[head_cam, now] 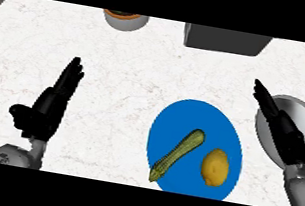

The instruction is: Pick the squash from the plate and place it in the pan

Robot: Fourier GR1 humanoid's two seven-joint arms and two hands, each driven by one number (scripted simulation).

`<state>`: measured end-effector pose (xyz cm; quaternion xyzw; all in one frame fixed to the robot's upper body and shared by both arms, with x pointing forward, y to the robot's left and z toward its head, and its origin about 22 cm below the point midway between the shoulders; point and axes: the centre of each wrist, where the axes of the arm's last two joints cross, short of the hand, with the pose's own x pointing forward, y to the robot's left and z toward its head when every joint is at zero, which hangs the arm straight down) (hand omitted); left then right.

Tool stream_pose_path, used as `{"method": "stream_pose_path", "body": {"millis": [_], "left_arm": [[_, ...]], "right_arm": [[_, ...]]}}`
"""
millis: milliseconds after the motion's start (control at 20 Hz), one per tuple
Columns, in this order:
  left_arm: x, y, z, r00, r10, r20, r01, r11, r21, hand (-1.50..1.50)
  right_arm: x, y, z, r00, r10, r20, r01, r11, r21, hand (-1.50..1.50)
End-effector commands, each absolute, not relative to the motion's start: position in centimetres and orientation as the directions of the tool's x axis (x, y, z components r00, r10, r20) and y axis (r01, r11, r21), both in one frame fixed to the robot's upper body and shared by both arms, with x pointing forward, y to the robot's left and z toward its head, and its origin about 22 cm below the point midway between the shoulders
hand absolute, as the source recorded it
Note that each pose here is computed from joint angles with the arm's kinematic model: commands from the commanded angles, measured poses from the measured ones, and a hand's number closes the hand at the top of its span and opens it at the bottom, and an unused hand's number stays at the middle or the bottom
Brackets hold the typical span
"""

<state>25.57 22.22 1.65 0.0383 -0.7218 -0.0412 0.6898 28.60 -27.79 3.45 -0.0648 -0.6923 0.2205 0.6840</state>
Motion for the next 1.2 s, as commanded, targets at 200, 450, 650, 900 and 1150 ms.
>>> {"method": "stream_pose_path", "body": {"millis": [200, 450, 650, 900, 1150], "left_arm": [[24.9, 21.6, 2.6, -0.143, -0.107, 0.984, 0.037, 0.993, 0.113, 0.0], [22.6, 22.0, 0.4, -0.086, -0.035, 0.996, 0.054, 0.998, 0.039, 0.0], [23.4, 20.5, 0.8, -0.118, -0.027, 0.993, 0.078, 0.996, 0.036, 0.0], [24.0, 21.5, 0.7, -0.13, -0.035, 0.991, 0.095, 0.994, 0.048, 0.0], [24.6, 20.1, 1.3, -0.14, -0.028, 0.99, 0.111, 0.993, 0.044, 0.0]], "right_arm": [[25.7, -23.1, 6.2, -0.305, 0.082, 0.949, 0.007, 0.996, -0.084, 1.5], [19.1, -24.5, 2.2, -0.118, 0.224, 0.967, 0.395, 0.904, -0.162, -1.5], [12.1, -22.9, 1.9, -0.106, 0.357, 0.928, 0.33, 0.893, -0.306, -1.5], [9.6, -21.9, 4.5, -0.078, 0.465, 0.882, 0.328, 0.847, -0.418, -1.5], [12.1, -23.0, 7.7, 0.053, 0.581, 0.812, 0.179, 0.794, -0.58, -1.5]]}}
